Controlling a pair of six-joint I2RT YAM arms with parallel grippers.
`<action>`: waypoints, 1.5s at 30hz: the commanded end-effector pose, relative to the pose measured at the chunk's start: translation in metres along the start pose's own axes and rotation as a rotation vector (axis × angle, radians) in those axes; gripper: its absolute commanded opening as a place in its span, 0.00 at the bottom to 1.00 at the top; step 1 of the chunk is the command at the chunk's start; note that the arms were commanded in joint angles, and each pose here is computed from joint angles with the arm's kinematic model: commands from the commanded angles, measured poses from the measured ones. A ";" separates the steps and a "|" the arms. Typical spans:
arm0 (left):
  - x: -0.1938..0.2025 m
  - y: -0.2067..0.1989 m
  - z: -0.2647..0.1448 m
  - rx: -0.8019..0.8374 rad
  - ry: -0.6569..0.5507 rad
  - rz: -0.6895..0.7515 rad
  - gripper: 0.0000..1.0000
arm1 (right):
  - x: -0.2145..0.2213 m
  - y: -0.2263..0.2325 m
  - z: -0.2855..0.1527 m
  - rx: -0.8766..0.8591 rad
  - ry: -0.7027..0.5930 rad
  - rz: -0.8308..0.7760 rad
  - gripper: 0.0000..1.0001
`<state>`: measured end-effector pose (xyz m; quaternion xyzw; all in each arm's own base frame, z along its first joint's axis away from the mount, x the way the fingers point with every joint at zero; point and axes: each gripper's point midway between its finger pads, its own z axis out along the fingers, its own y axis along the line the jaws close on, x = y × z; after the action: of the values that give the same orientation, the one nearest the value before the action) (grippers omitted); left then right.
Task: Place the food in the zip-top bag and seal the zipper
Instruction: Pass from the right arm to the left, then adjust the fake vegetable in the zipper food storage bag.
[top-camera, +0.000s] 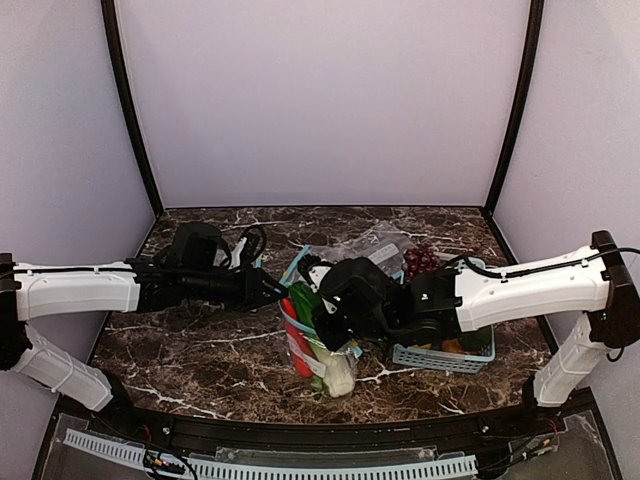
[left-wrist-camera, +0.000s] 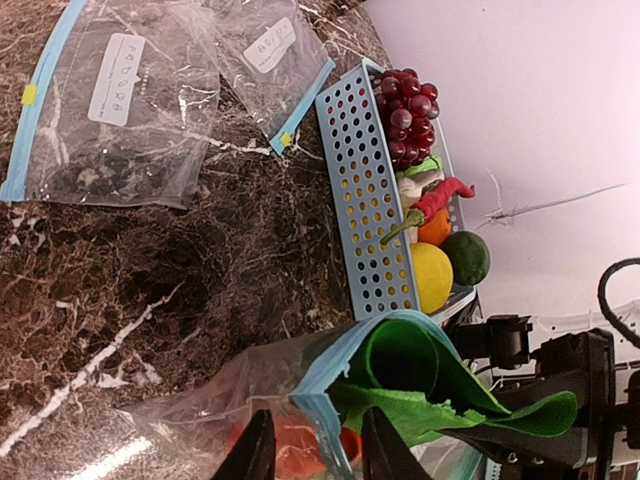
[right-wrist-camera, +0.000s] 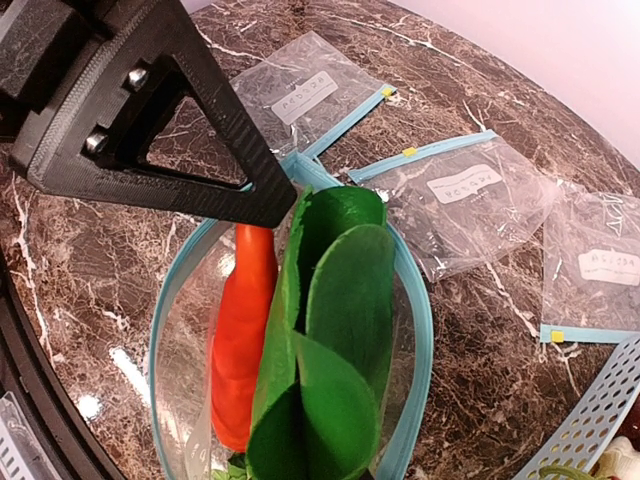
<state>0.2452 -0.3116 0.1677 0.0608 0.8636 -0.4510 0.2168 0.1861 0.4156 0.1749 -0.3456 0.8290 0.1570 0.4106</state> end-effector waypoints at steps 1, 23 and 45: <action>-0.002 0.002 -0.001 -0.022 0.001 0.008 0.25 | -0.005 0.007 -0.007 -0.032 -0.030 -0.004 0.00; -0.004 -0.063 -0.016 0.212 0.036 0.309 0.01 | 0.021 0.028 0.011 -0.278 0.286 0.057 0.00; -0.031 -0.098 -0.041 0.326 -0.136 0.339 0.01 | 0.084 0.038 0.050 -0.424 0.600 0.286 0.00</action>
<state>0.2271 -0.3208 0.1980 0.1820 0.8251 -0.4746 0.2468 0.1783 0.4567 0.1472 -0.3487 0.8657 0.3239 0.1550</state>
